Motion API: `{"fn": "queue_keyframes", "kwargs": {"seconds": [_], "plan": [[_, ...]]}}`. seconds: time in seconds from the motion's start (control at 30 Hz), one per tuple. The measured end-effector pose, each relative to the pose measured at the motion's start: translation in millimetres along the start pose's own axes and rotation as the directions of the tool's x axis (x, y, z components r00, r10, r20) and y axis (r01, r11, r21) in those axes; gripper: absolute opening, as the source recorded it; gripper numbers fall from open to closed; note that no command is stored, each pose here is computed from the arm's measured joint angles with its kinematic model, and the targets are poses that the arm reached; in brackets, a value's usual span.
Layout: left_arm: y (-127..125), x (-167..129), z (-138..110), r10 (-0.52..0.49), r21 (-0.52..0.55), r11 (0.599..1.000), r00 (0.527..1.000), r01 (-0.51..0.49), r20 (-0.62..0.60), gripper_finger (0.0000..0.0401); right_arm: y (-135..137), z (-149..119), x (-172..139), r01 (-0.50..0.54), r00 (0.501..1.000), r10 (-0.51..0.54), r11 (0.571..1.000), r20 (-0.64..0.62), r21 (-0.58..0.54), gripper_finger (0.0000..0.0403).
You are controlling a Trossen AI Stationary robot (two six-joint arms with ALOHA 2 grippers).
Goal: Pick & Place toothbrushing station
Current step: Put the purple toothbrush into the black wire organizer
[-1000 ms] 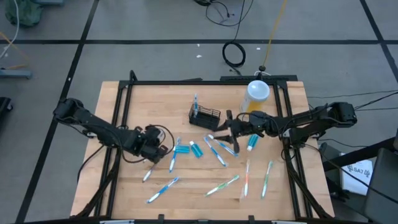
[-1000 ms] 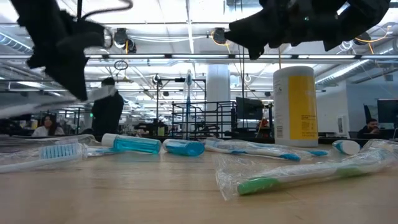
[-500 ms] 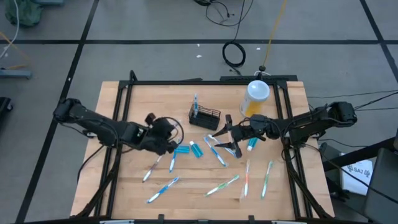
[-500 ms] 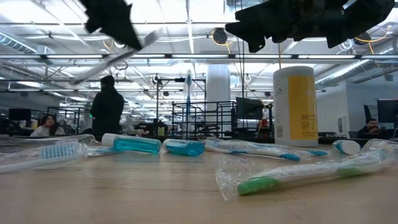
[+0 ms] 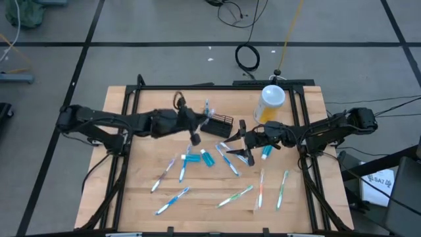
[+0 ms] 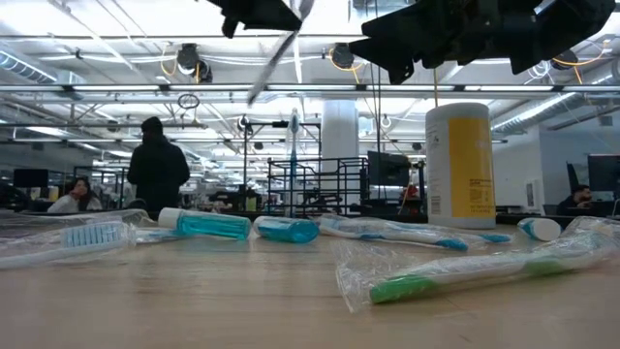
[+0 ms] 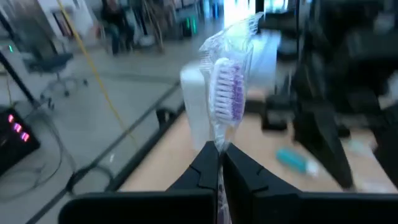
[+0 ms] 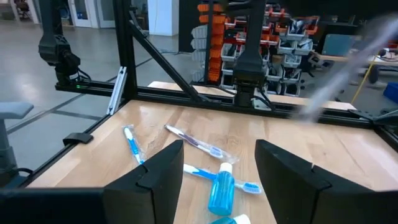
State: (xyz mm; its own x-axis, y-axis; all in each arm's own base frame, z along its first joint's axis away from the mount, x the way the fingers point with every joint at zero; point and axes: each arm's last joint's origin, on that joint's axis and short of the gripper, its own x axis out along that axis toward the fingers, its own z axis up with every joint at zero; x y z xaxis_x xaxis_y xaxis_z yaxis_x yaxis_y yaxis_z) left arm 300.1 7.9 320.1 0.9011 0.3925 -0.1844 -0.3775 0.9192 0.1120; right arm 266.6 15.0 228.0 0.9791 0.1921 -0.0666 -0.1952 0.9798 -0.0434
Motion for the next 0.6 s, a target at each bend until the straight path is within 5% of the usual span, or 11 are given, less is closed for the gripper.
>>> {"fn": "queue_keyframes", "kwargs": {"seconds": [0.33, 0.43, 0.6], "plan": [[45, 0, -63, 0.042, -0.131, 0.991, 0.911, 0.013, 0.411, 0.0009, 0, 0, 0, 0.0, 1.0, 0.0, 1.0, 0.0, -0.013, 0.0192], [55, -1, -80, 0.084, -0.164, 0.986, 0.896, -0.013, 0.435, 0.0005, -1, 0, 0, 0.002, 1.0, -0.002, 0.999, 0.001, -0.038, 0.0192], [59, 9, -109, 0.048, -0.187, 0.982, 0.937, 0.019, 0.346, 0.0009, -2, 1, 0, 0.008, 1.0, -0.007, 0.998, 0.012, -0.067, 0.019]]}}
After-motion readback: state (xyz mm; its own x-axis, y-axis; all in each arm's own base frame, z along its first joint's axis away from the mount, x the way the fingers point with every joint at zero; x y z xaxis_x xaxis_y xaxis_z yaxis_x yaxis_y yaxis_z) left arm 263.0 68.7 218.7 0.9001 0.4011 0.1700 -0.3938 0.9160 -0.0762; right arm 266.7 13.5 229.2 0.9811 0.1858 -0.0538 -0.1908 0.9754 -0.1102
